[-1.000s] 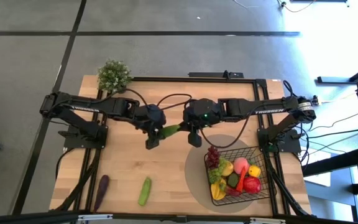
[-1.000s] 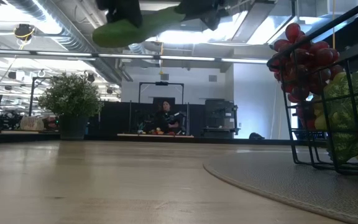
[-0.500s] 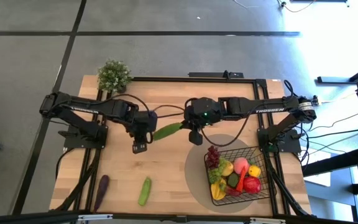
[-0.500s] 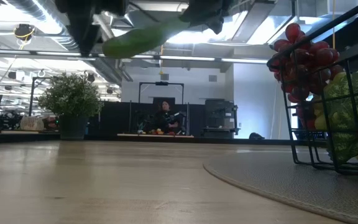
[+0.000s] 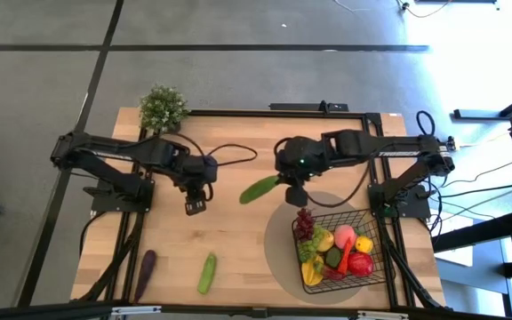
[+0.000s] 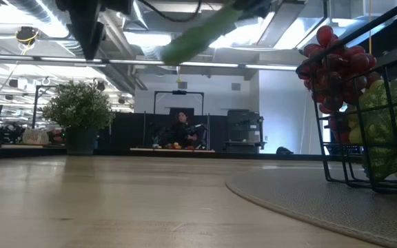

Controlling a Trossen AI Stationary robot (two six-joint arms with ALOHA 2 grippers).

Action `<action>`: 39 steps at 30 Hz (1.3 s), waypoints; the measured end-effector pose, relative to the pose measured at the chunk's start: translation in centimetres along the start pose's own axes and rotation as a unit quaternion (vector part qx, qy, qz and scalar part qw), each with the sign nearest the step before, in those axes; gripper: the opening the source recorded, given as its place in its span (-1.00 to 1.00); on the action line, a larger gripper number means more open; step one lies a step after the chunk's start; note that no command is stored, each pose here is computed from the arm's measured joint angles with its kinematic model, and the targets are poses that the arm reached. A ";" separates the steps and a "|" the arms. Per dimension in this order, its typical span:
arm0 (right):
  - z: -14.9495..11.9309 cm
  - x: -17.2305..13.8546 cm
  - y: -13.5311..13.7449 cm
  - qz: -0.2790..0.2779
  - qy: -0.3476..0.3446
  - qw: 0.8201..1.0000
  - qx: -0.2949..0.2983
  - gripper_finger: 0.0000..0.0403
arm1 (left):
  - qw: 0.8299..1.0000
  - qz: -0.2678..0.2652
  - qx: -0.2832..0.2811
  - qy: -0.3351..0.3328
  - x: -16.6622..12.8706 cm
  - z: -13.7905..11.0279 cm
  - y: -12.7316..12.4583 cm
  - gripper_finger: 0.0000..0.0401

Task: Build produce basket
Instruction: Put the cucumber into the wire basket

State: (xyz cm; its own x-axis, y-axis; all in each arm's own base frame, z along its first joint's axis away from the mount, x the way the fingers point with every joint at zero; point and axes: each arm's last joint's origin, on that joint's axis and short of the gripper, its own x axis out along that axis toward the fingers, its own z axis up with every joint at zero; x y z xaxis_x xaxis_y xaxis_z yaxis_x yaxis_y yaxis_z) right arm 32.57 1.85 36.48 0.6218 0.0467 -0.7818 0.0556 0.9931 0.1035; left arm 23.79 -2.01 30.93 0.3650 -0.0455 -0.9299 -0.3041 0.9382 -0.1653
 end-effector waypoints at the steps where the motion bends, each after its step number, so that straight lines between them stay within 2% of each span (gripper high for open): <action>1: -0.1 -0.3 0.2 0.000 0.012 1.000 0.001 -0.91 | 1.000 0.000 -0.003 -0.008 -0.3 -0.1 0.0 -0.13; 9: -1.8 -2.6 3.0 0.023 0.113 0.993 0.005 -0.92 | 0.998 0.000 -0.008 -0.069 -2.2 -0.7 -0.1 -0.13; 16: -2.0 -5.5 5.3 0.090 0.144 0.985 0.007 -0.92 | 0.995 -0.010 -0.010 -0.101 -2.9 -0.5 -0.2 -0.13; 19: -2.5 -6.9 5.8 0.092 0.177 0.980 0.027 -0.92 | 0.995 -0.007 -0.010 -0.096 -2.7 -0.5 -0.2 -0.13; 21: -3.4 -7.6 6.0 0.075 0.219 0.972 0.048 -0.92 | 0.995 -0.008 -0.009 -0.101 -2.8 -0.4 -0.2 -0.13; 25: -4.0 -8.1 7.3 0.112 0.231 0.964 0.064 -0.92 | 0.993 -0.015 -0.009 -0.114 -2.8 -0.1 -0.3 -0.13; 34: -5.7 -9.0 9.8 0.132 0.267 0.950 0.092 -0.92 | 0.992 -0.019 -0.010 -0.123 -2.9 0.0 -0.4 -0.13; 39: -6.6 -8.6 10.8 0.097 0.277 0.950 0.109 -0.92 | 0.992 -0.019 -0.010 -0.123 -2.9 0.0 -0.4 -0.13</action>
State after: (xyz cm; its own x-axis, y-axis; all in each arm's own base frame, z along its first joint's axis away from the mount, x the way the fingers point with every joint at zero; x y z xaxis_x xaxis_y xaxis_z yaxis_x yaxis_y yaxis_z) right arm 22.65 12.86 40.22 0.1330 0.3360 -0.9324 0.1811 0.9167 0.3562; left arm 22.90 -2.22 33.66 0.5799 0.0061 -0.8147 -0.3019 0.9304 -0.2079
